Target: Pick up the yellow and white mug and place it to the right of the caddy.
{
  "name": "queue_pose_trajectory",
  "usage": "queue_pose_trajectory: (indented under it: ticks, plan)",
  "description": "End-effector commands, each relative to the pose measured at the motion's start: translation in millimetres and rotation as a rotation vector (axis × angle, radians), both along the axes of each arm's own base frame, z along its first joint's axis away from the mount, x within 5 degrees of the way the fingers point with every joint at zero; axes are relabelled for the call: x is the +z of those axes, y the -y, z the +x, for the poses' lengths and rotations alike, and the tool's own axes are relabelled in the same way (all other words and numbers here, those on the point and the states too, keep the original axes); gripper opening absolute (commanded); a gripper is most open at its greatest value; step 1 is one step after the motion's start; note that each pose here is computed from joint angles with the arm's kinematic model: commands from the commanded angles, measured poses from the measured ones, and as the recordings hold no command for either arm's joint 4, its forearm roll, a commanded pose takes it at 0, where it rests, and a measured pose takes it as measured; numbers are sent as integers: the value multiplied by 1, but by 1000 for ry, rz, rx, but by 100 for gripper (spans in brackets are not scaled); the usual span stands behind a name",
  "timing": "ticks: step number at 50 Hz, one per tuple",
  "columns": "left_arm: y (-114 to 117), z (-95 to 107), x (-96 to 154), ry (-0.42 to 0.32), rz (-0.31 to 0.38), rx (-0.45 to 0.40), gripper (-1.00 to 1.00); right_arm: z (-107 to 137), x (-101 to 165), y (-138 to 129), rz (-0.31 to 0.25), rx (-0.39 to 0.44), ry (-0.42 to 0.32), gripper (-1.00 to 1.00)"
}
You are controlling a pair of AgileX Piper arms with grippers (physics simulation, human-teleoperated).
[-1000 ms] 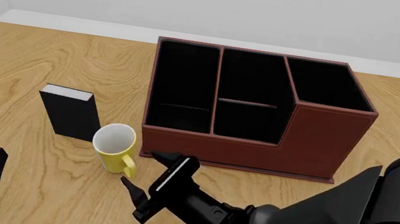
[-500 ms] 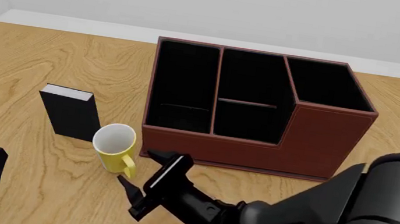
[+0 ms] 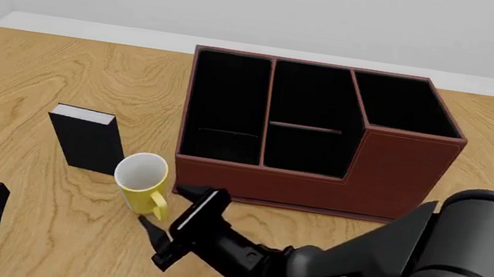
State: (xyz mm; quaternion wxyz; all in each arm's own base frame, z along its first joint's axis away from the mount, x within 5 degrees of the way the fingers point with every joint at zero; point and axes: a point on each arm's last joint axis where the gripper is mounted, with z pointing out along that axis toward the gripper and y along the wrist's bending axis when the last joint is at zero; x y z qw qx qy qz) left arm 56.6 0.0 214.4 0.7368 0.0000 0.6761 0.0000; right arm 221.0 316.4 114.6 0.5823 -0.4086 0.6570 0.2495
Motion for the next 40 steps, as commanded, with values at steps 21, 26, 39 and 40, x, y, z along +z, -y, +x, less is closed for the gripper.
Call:
queue_pose_trajectory:
  ticks: [21, 26, 39, 40]
  plan:
    - [0, 0, 0, 0, 0, 0, 100, 2, -8, -10, -3, 8, -13, 100]
    - [0, 0, 0, 0, 0, 0, 100, 4, -9, -10, -4, 3, -17, 100]
    - [0, 0, 0, 0, 0, 0, 100, 8, -15, -12, -9, -4, -29, 100]
    - [0, 0, 0, 0, 0, 0, 100, 10, -15, -11, -6, -10, -33, 100]
